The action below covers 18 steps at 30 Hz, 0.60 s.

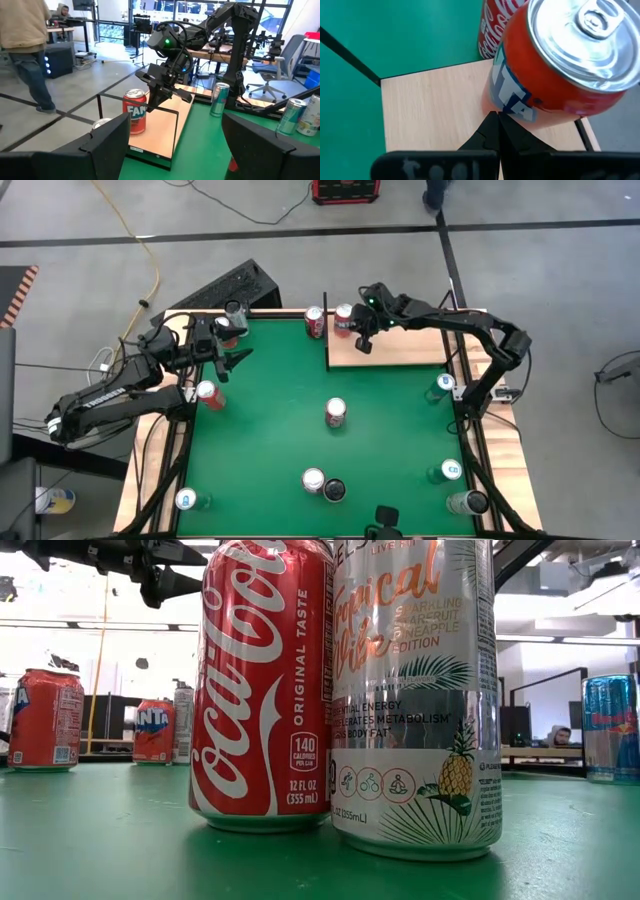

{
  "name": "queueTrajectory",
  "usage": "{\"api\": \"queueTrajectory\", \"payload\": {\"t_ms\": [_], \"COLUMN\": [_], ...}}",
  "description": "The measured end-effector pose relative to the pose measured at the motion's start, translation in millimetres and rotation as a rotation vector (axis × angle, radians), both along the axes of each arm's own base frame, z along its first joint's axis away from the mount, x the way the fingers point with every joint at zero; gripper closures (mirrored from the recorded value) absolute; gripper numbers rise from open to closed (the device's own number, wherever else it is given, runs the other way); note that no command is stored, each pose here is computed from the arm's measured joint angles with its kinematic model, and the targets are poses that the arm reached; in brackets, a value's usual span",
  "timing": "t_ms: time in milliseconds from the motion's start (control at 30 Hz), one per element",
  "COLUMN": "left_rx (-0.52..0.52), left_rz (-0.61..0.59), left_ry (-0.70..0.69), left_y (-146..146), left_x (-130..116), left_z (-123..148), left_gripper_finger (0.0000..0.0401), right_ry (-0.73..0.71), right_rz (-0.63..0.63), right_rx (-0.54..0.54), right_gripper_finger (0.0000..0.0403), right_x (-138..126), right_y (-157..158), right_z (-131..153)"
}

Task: Place canned beverage on shelf
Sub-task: Put the bottom right red soda can on the shelf

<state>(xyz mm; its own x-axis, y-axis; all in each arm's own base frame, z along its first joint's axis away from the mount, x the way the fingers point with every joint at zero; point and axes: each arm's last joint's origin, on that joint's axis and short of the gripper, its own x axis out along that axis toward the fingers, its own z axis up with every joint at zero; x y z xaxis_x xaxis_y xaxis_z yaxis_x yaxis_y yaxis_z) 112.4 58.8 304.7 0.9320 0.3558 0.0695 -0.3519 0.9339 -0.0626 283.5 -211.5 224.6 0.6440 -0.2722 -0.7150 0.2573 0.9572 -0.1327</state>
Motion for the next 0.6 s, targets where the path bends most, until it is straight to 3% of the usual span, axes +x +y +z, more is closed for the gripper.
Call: {"api": "queueTrajectory", "payload": {"t_ms": [600], "left_rx": [-0.002], "left_rz": [0.001], "left_ry": [-0.001], "left_y": [0.0], "left_x": [0.0], "left_z": [0.0], "left_gripper_finger": [0.0105], "right_ry": [-0.047], "right_rz": [-0.021], "right_rx": [-0.071], "right_gripper_finger": [0.0385], "right_x": [0.9], "right_y": [-8.4], "right_z": [4.6]}}
